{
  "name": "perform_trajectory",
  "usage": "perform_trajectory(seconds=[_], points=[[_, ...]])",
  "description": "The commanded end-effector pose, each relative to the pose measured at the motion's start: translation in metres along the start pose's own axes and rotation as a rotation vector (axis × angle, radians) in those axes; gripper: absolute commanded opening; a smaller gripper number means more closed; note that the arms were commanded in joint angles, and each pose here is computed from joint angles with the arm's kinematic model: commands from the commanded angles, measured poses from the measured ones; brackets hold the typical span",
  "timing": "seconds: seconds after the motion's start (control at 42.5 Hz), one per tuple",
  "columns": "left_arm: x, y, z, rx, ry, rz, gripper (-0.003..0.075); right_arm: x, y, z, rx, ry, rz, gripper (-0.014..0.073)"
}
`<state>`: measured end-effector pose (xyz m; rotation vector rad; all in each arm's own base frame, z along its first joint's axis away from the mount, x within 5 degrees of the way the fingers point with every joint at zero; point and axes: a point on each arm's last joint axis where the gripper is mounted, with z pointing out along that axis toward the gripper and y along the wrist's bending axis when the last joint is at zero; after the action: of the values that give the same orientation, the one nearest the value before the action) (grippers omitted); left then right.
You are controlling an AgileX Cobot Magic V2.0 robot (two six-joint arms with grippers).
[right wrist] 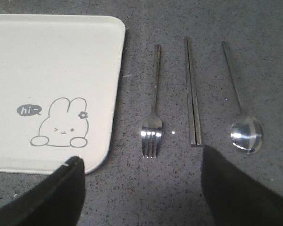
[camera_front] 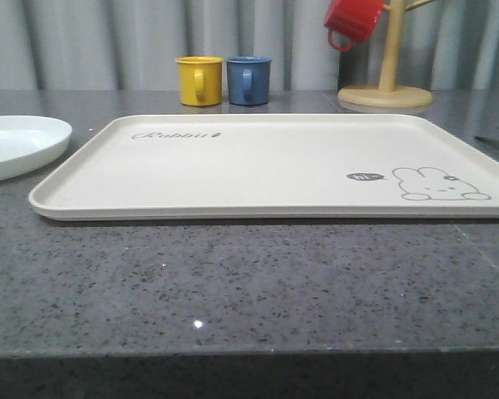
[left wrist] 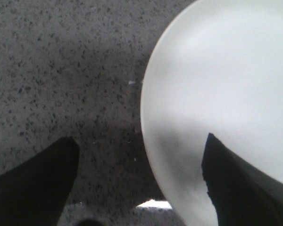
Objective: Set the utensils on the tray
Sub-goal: 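Grasp the white plate's rim with the left gripper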
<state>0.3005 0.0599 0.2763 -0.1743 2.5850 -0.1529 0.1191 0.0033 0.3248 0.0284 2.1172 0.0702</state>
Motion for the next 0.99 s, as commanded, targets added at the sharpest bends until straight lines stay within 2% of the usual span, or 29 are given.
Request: perform_trajectory(seconds=[0.0, 0.282, 0.424, 0.494, 0.753, 0.965], points=[[-0.022, -0.002, -0.005, 0.016, -0.085, -0.008, 0.0523, -0.016, 0.000, -0.005, 0.000, -0.100, -0.003, 0.0542], [-0.036, 0.000, 0.023, 0.044, -0.047, -0.028, 0.0398, -0.016, 0.000, -0.005, 0.000, -0.100, -0.003, 0.0542], [-0.035, -0.004, 0.027, 0.101, -0.032, -0.008, 0.0326, -0.016, 0.000, -0.005, 0.000, -0.100, -0.003, 0.0542], [-0.036, -0.007, 0.027, 0.130, -0.045, 0.001, 0.0269, -0.016, 0.000, -0.005, 0.000, -0.100, -0.003, 0.0542], [-0.036, -0.009, 0.025, 0.147, -0.034, 0.008, -0.0022, -0.016, 0.000, -0.005, 0.000, -0.100, -0.003, 0.0542], [-0.050, -0.019, -0.005, 0.205, -0.076, 0.023, -0.0020, -0.016, 0.000, -0.005, 0.000, -0.100, -0.003, 0.0542]])
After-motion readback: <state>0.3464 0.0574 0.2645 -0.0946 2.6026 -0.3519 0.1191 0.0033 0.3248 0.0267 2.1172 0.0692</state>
